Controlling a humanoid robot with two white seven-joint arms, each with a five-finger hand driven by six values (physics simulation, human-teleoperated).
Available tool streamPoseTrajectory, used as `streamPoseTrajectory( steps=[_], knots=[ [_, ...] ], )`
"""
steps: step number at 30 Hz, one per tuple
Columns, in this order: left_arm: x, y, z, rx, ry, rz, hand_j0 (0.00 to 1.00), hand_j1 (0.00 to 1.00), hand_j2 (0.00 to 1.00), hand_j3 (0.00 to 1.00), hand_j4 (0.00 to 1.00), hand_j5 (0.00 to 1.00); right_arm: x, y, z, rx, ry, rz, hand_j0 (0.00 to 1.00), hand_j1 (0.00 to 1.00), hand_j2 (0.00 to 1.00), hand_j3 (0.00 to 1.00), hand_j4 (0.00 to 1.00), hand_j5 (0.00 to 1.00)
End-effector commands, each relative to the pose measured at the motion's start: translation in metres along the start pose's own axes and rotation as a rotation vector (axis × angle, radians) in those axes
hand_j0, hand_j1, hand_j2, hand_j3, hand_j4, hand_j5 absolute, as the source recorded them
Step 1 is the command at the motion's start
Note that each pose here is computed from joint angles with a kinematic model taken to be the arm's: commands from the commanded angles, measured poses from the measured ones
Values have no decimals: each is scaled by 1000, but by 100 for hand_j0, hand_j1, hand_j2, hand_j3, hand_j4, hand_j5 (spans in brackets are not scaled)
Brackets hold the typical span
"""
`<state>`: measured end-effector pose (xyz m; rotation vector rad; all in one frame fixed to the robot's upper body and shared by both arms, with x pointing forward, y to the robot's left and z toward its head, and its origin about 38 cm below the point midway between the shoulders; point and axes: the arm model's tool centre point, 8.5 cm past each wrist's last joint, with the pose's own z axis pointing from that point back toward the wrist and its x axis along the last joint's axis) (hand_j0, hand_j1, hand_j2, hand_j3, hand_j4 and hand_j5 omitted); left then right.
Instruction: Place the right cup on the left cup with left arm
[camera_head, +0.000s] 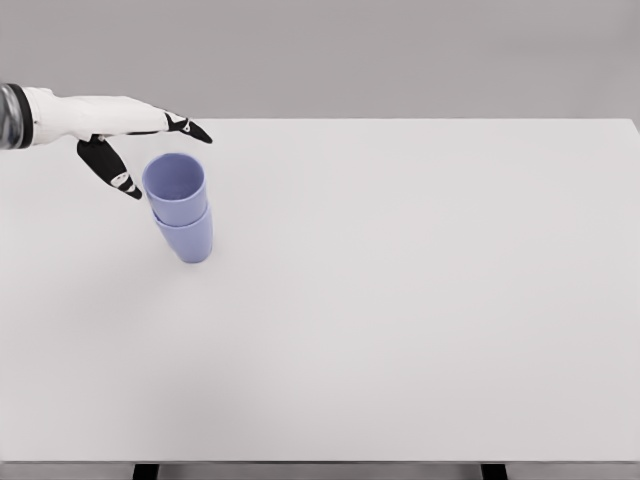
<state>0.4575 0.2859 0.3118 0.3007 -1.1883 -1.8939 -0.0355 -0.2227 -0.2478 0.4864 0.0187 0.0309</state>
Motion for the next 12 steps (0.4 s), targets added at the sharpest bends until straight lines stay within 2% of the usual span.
streamPoseTrajectory(
  steps=[1,2,4,7,8,9,11,12],
  knots=[
    [0,0,2,2,1,3,96,96,96,96,96,96,0,0,0,1,0,1,100,100,100,100,100,100],
    [8,9,7,29,-22,-12,100,100,100,100,100,100,0,0,0,1,0,1,100,100,100,100,100,100],
    [49,22,43,110,-151,-66,100,100,100,100,100,100,0,0,0,1,0,1,100,100,100,100,100,100],
    [85,16,54,118,-494,-211,100,100,100,100,100,100,0,0,0,1,0,1,100,100,100,100,100,100],
    [90,20,56,130,-531,-224,100,100,100,100,100,100,0,0,0,1,0,1,100,100,100,100,100,100],
    [94,19,51,129,-559,-200,100,100,100,100,100,100,0,0,0,1,0,1,100,100,100,100,100,100],
    [114,16,27,101,-645,-181,100,100,100,100,100,100,0,0,0,1,-1,2,100,100,100,100,100,100],
    [118,15,22,97,-661,-175,100,100,100,100,100,100,0,0,0,1,0,1,100,100,100,100,100,100]
  ],
)
